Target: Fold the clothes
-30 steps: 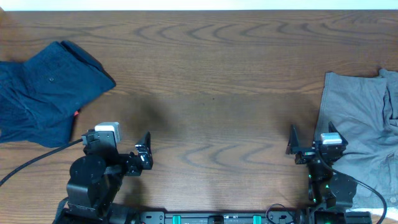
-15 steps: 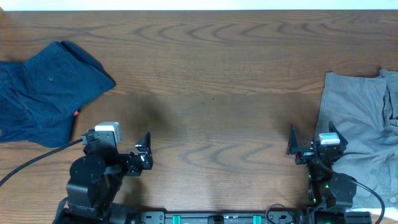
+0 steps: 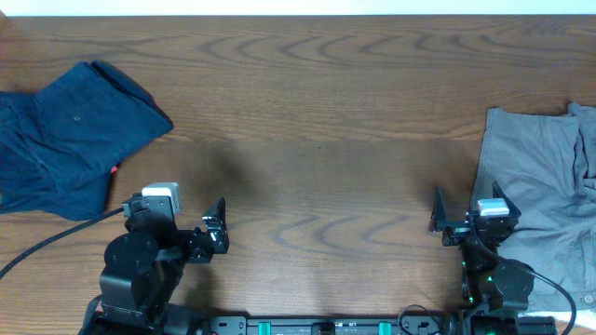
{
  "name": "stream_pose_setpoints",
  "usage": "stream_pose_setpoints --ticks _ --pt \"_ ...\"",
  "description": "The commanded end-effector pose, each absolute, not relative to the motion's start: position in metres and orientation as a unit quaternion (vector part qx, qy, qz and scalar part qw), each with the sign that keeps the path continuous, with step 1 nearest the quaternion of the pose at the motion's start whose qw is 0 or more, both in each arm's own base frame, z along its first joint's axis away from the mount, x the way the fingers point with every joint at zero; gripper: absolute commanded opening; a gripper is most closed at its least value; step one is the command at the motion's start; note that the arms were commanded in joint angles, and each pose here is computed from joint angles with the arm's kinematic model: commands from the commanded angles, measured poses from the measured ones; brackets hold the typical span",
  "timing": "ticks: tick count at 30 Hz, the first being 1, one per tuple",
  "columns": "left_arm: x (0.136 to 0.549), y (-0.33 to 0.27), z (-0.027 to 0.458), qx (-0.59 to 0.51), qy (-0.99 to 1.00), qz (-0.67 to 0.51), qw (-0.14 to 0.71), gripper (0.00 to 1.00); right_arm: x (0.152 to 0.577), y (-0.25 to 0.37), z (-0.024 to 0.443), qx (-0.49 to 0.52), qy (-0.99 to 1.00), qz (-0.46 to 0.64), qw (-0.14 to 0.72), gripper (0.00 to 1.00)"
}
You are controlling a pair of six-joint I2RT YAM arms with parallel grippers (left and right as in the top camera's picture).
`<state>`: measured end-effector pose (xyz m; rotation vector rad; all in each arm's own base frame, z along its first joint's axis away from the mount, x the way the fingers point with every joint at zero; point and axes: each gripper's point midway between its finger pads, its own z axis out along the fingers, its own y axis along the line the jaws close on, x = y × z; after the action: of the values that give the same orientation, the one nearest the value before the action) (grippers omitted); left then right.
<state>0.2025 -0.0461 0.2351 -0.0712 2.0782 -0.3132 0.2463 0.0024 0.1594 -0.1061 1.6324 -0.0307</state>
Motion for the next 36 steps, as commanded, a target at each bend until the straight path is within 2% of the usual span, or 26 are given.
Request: stream_pose_setpoints --ticks 1,6,10,14,25,36 --pt "0.203 -0.045 0.234 -0.025 0.858 -0.122 0.498 0.98 0.246 0.003 0.159 -0.055 0.727 -0.019 0.684 0.99" --pt "0.202 -0.044 0.233 -0.027 0.859 -0.12 0.497 0.98 0.246 0.003 0.159 -0.055 0.727 -0.019 0.684 0.99" --pt "0.189 -0.028 0.212 -0.042 0.882 -0.086 0.461 0.98 0.246 0.003 0.159 -0.055 0.727 -0.019 0.684 0.99" --pt "0.185 -0.013 0.199 -0.062 0.88 -0.055 0.468 0.98 0.246 0.003 0.159 -0.055 0.727 -0.019 0.684 0.99" --pt "0.203 0.014 0.159 -0.117 0.817 -0.022 0.564 0.98 0.246 0.003 0.16 -0.055 0.727 -0.019 0.684 0.99" --pt "0.239 0.007 0.152 -0.041 0.759 0.006 0.65 0.98 0.246 0.003 0.159 -0.055 0.727 -0.019 0.684 0.99"
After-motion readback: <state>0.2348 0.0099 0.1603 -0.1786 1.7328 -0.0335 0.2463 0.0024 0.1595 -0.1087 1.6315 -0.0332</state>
